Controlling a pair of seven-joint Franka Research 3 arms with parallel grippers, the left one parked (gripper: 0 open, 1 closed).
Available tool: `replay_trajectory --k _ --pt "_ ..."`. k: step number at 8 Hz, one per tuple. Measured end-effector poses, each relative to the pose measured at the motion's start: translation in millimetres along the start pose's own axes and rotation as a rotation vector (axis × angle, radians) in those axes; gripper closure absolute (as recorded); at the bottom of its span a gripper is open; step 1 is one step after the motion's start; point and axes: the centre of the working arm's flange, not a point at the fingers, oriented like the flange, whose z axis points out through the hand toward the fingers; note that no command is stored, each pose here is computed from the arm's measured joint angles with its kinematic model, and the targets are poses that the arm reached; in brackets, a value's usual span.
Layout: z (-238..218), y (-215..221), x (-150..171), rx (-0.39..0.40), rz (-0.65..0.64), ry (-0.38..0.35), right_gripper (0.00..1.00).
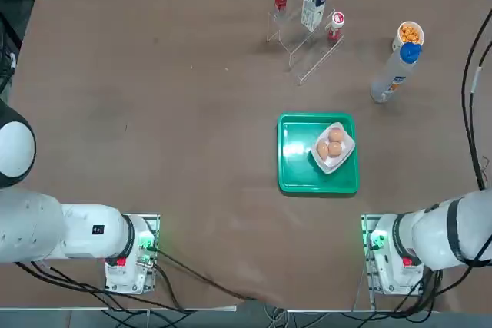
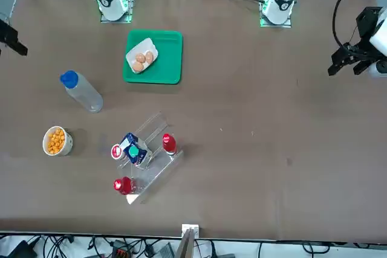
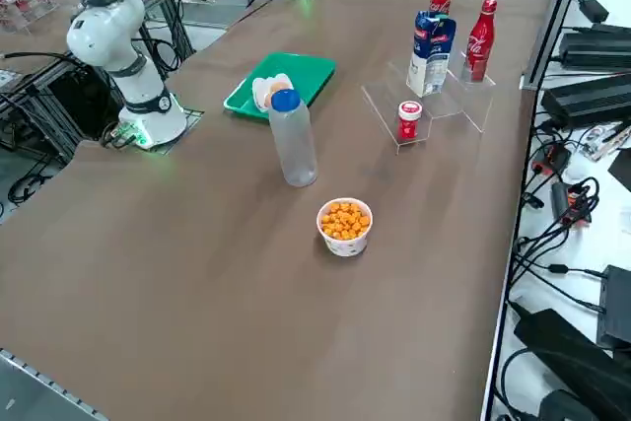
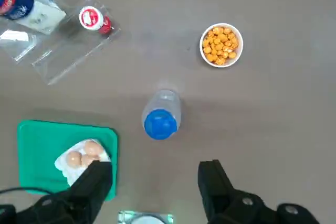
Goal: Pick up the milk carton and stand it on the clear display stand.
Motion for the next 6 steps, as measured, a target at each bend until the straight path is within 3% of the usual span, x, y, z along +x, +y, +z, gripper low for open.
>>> replay_trajectory --k 3,6 --pt "8.1 -21.6 -15.5 -0.025 -0.038 -0.031 0.00" --pt "20.5 -17.7 -33.6 -0.018 -0.028 0.006 0.00"
